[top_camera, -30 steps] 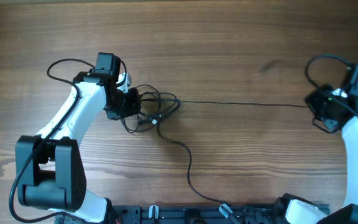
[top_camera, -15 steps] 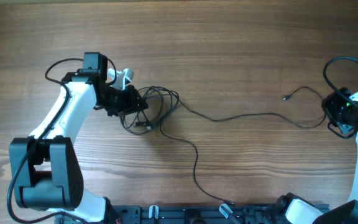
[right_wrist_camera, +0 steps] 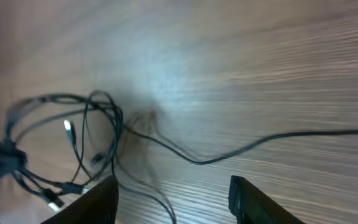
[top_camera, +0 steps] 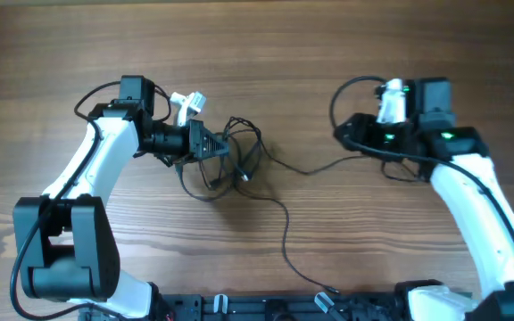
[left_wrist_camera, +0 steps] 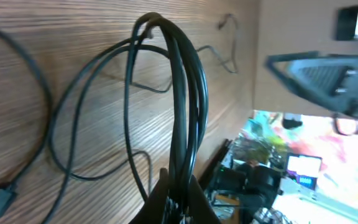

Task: Untangle cables
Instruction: 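Bring the right gripper back and grasp the bundle beside the left gripper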

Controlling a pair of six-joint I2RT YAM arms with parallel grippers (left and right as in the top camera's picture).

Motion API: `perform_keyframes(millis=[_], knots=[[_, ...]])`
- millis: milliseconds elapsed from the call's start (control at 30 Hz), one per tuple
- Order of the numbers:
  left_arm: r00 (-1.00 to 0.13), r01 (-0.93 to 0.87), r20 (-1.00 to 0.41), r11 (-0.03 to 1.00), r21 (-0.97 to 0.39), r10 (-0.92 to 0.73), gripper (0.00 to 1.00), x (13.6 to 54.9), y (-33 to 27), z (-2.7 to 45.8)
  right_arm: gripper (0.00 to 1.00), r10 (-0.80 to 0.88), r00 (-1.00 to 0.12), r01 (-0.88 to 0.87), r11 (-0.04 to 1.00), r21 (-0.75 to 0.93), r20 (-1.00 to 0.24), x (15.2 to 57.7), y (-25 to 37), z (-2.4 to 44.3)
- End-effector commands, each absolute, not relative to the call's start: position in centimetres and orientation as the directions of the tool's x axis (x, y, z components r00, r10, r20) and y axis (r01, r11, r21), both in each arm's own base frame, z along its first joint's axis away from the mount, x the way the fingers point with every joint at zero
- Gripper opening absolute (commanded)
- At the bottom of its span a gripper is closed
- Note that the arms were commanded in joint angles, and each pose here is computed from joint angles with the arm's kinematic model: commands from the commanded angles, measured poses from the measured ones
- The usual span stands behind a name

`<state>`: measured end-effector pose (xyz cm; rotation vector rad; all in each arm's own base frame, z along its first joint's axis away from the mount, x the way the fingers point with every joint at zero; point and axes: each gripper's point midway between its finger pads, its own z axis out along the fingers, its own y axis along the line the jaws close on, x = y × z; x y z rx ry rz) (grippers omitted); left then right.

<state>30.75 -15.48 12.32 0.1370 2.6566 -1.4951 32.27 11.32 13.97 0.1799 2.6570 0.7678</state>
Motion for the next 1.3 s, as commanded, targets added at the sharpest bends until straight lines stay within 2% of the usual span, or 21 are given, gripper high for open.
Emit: perform_keyframes(millis=[0,67,133,233,400,533,600,700,733,767,900,1067,1267], knots=[[-0.985,0.174,-0.159,0.437,-0.882,0.071,0.04,30.0,-16.3,13.6,0.59,0.095,-0.955,-0.092,0.804,0.587,-0.28,31.7,16.2,12.7],[-0.974,0.221,-0.178,0.436,-0.873,0.138,0.04,28.8,-17.1,13.4,0.59,0.036,-0.961,-0.166,0.721,0.673,-0.276,31.5,20.2,13.1],[-0.969,0.234,-0.165,0.475,-0.848,0.182,0.04,28.0,-17.7,12.5,0.59,0.057,-0.966,-0.141,0.7,0.7,-0.252,31.7,22.2,12.9],[-0.958,0.261,-0.165,0.469,-0.844,0.236,0.04,27.1,-19.1,12.4,0.59,0.005,-0.965,-0.187,0.686,0.704,-0.262,30.9,24.7,12.5],[-0.946,0.282,-0.167,0.456,-0.844,0.277,0.04,26.2,-20.3,12.4,0.59,0.139,-0.982,0.005,0.692,0.722,-0.126,30.7,25.2,12.0],[-0.943,0.289,-0.169,0.452,-0.844,0.288,0.04,26.0,-20.6,12.4,0.6,0.343,-0.933,0.314,0.617,0.721,0.113,30.5,25.2,11.9],[-0.942,0.29,-0.17,0.452,-0.843,0.288,0.04,26.0,-20.6,12.4,0.65,0.419,-0.882,0.437,0.563,0.701,0.214,30.5,25.2,11.9],[-0.942,0.29,-0.17,0.452,-0.843,0.288,0.04,26.0,-20.6,12.4,0.64,0.418,-0.881,0.442,0.558,0.702,0.223,30.2,25.7,12.0],[-0.942,0.29,-0.17,0.452,-0.843,0.288,0.04,26.0,-20.6,12.4,0.61,0.4,-0.892,0.419,0.565,0.71,0.208,30.1,26.0,12.1],[-0.941,0.295,-0.176,0.452,-0.842,0.288,0.04,26.1,-20.6,12.4,0.52,0.311,-0.939,0.313,0.595,0.74,0.147,29.5,27.0,12.5],[-0.94,0.302,-0.18,0.462,-0.834,0.29,0.05,26.3,-20.5,12.2,0.4,0.179,-0.984,0.135,0.642,0.755,0.024,28.5,28.1,12.5],[-0.94,0.302,-0.178,0.47,-0.829,0.291,0.06,26.3,-20.4,12.1,0.15,0.158,-0.987,0.114,0.647,0.753,0.014,28.1,28.5,12.5],[-0.94,0.302,-0.178,0.47,-0.829,0.291,0.06,26.3,-20.4,12.1,0.05,0.168,-0.986,0.117,0.656,0.746,0.007,28.3,28.3,12.3]])
